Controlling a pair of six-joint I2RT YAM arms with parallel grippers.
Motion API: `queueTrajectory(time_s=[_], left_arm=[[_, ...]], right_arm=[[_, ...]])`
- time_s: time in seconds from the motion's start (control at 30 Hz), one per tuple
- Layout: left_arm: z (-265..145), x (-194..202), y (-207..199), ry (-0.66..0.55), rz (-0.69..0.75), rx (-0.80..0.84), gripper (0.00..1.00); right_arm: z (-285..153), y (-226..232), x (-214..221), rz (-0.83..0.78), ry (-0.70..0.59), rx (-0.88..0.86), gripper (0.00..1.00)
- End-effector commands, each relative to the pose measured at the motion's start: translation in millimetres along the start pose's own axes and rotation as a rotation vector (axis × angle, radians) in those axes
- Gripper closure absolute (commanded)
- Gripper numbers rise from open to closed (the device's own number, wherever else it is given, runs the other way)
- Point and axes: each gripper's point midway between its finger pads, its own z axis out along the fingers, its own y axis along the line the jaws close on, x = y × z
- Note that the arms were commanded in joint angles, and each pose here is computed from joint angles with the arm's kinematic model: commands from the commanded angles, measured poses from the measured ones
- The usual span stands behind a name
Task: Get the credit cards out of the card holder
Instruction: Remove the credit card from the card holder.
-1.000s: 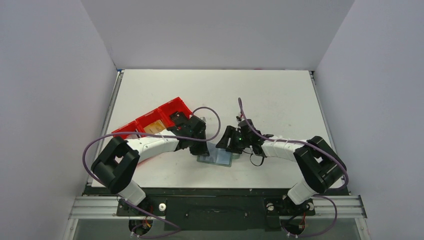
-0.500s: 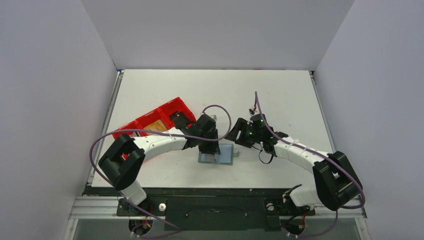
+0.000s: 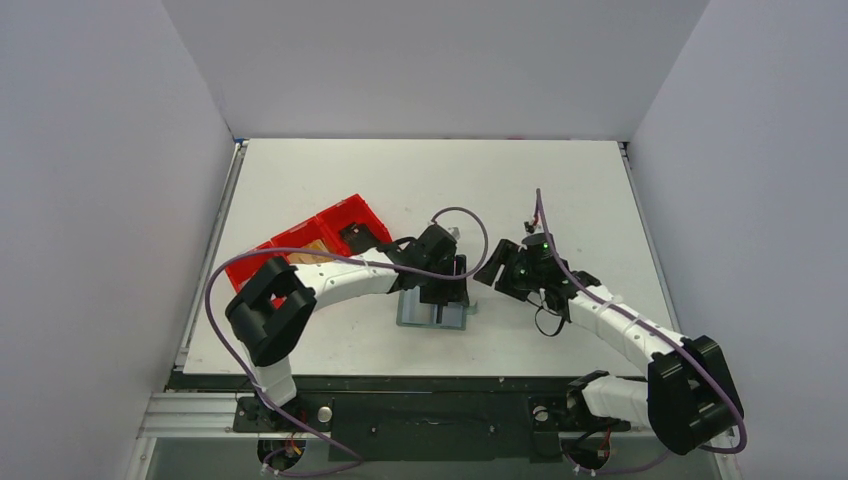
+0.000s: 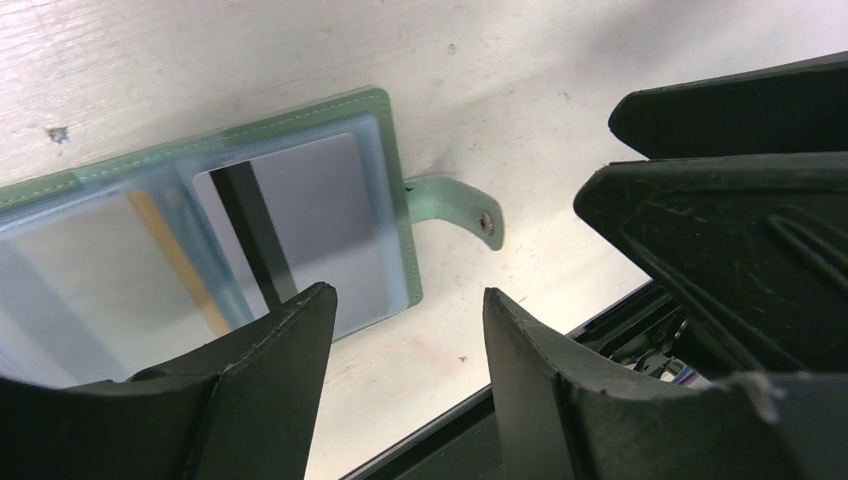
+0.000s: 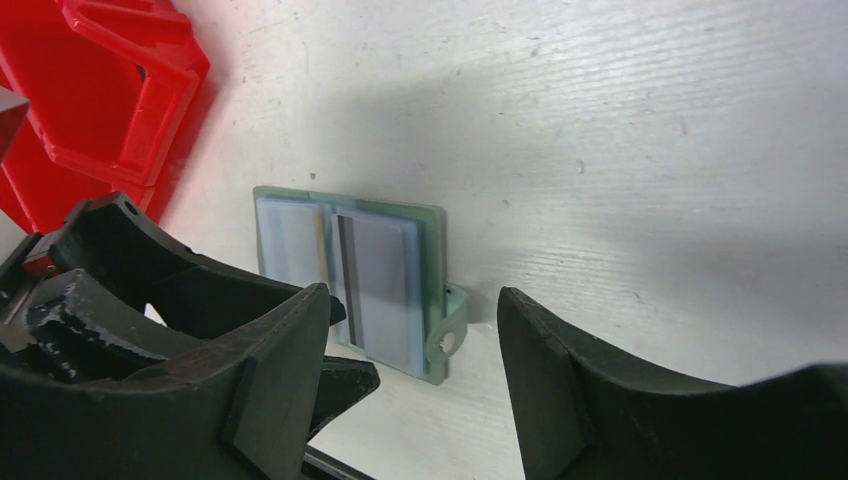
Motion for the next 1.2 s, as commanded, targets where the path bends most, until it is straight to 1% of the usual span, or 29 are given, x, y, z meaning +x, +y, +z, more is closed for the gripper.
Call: queueTrajectory(time_s=[0.0,0.17,0.27,0.43,0.57,0.6,0.63,0.8,0.93,1.17], left_arm=[[-3,-15,-22,-0.036,0.027,0.056,0.46],[-19,-26,-7,-0.092,-0.002,0.005,0.46],[-30,-33,13,-0.118,-0.046,-0.02,0.46],[-38,-31,37,-0.117,-0.09,-0.027,0.46],[-40,-28,45,-0.109,-0.117,-0.01,0.47],[-40,-30,46,-0.112,-0.122,-0.008,0.48],[-39,-28,48,-0.108,-0.124,-0.01,0.49],[-38,-28,45,-0.107,-0.122,0.018,0.52],[-37,-28,42,-0.102,-0.121,0.035,0.55],[-32,-27,33,-0.083,-0.105,0.084,0.58]], right_arm=[[-9,-9,-7,-0.016,-0.039,0.033,0.42],[-12,-3,-4,-0.029,-0.032,0.025,0.44],[-13,4,3,-0.064,-0.03,0.042,0.46],[-11,29,18,-0.125,-0.025,0.041,0.51],[-1,39,33,-0.162,0.004,0.055,0.58],[1,42,34,-0.166,0.006,0.054,0.62],[5,44,40,-0.179,0.022,0.059,0.63],[21,45,53,-0.216,0.069,0.083,0.64],[33,34,53,-0.225,0.06,0.135,0.65],[44,22,58,-0.231,0.072,0.176,0.72]])
